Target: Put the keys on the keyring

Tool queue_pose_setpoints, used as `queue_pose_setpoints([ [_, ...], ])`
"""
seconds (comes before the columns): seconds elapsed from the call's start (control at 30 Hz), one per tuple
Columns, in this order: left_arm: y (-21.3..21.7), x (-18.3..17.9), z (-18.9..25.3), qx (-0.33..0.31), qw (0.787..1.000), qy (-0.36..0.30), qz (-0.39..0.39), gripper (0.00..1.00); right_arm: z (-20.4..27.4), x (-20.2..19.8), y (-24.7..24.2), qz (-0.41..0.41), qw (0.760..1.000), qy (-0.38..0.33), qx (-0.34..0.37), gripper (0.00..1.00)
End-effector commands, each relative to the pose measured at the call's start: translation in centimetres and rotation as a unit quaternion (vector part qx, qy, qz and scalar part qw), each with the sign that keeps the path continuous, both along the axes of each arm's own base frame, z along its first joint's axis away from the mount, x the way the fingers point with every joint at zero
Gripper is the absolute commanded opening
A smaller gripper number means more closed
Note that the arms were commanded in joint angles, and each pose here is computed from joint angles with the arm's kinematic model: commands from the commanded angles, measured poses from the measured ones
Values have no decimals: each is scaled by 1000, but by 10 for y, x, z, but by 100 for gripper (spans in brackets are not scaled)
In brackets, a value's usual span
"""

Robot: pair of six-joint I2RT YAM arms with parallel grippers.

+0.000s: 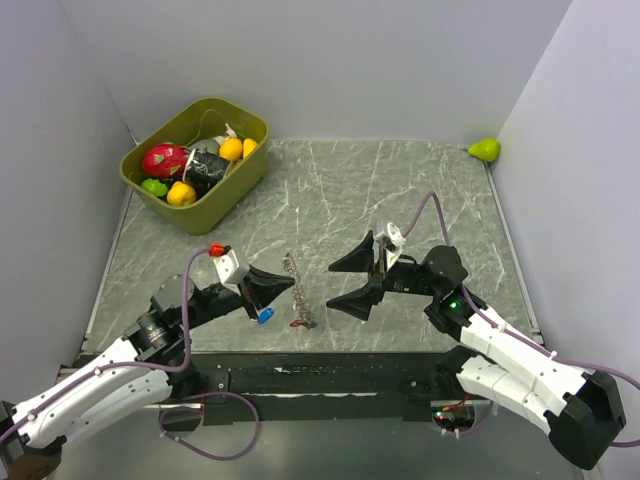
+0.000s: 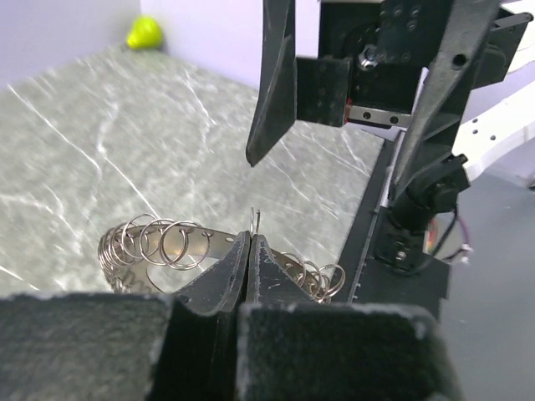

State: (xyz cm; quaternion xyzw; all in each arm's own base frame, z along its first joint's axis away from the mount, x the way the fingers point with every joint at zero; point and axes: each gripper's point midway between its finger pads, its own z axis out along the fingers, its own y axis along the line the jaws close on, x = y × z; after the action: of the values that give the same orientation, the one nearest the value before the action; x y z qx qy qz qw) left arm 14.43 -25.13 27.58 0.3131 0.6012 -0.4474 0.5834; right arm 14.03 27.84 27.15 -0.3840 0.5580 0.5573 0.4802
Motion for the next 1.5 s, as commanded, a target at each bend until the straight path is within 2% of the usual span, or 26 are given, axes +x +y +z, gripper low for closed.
queue_pose_setpoints([
  [0.0, 8, -4, 31, -26, 995, -96, 2, 1, 4, 4, -1, -6, 1000, -21, 5, 100],
  [0.13, 5, -23, 33, -24, 988, -147, -47, 1, 3, 3, 0, -1, 1000, -22, 3, 100],
  [0.23, 4, -30, 37, -18, 985, -159, -68, 1, 0, 4, 1, 2, 1000, -19, 4, 100],
  [0.4, 4, -26, 37, 9, 984, -165, -62, 1, -9, 6, 5, 8, 1000, -4, -4, 100],
  [0.53, 7, -24, 40, 1, 987, -153, -50, 1, -13, 8, 6, 8, 1000, 0, -10, 100],
  [0.87, 12, 0, 36, 2, 1000, -22, 22, 1, -25, 19, 7, -14, 1000, 13, -23, 100],
  [0.97, 8, 8, 21, 35, 998, 27, 34, 1, -27, 22, 9, -15, 999, 19, -26, 100],
  [1.2, -6, 17, 5, 80, 994, 72, 23, 1, -30, 32, 7, -47, 998, 25, -33, 100],
  [1.47, -1, 37, -4, 75, 989, 124, 14, 1, -41, 35, 5, -65, 996, 40, -48, 100],
])
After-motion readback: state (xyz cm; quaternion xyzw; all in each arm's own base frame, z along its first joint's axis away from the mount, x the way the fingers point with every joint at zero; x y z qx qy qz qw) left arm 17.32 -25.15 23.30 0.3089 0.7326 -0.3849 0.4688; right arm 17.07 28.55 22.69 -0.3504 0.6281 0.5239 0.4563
